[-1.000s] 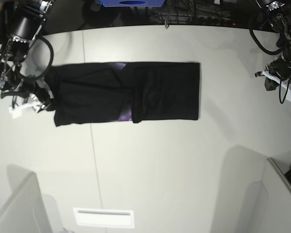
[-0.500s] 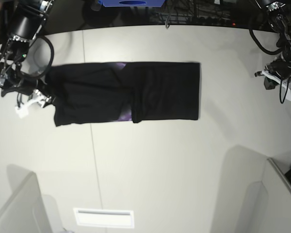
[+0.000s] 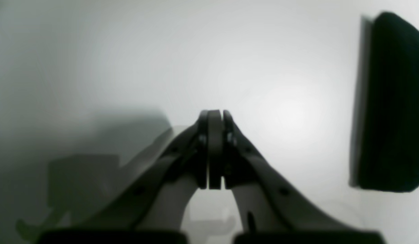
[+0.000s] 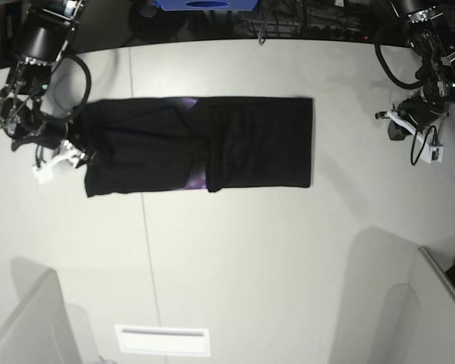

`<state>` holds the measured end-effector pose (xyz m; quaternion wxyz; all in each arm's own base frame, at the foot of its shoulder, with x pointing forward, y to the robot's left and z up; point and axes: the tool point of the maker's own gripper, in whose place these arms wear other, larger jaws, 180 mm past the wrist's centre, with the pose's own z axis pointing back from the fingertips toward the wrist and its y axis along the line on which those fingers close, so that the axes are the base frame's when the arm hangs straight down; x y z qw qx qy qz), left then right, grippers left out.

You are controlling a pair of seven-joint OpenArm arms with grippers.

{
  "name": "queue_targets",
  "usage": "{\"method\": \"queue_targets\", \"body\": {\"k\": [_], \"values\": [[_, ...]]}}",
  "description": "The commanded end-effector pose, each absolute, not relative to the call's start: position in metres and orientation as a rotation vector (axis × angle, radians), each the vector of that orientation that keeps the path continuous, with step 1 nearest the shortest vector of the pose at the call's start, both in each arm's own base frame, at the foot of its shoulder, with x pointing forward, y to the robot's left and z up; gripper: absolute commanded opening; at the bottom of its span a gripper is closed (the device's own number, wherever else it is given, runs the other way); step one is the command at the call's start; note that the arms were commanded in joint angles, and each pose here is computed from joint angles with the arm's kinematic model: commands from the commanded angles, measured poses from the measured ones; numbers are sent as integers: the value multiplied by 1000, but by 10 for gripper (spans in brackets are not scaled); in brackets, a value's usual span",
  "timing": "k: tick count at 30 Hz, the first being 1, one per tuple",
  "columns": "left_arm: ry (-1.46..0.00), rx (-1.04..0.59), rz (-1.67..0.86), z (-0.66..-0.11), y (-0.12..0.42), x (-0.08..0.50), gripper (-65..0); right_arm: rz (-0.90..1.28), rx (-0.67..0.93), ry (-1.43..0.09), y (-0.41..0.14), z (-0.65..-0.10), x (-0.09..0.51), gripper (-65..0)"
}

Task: Fold the T-shirt properly
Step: 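Open the left gripper and move it back beside the folded shirt, then grasp both ends of the folded shirt with both grippers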

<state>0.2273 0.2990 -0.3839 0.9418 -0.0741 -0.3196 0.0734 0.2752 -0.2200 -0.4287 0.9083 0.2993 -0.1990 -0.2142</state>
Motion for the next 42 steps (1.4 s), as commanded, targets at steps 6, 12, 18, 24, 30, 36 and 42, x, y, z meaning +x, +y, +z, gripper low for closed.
{"method": "queue_targets", "body": {"k": [6,12,18,24,30,36,42], "values": [[-700,-182,132,-376,287,241,-650,-410,525,-434,-238,-425,280,-261],[-709,-182,131,-374,287,244,-650,-403,500,-446,-246,-420,281,-261],[-706,-185,128,-375,285,244,-650,-382,434,-418,-252,-428,275,-261],[-712,-211,143,-378,276,246,-650,-369,475,-385,-230,-434,271,-261],[-732,-252,165,-379,262,254,-650,-339,511,-366,-210,-429,270,-261],[-658,-252,122,-404,239,259,-650,-342,506,-359,-211,-431,268,-261],[-627,-270,111,-417,219,266,-650,-347,511,-350,-209,-434,267,-261]]}}
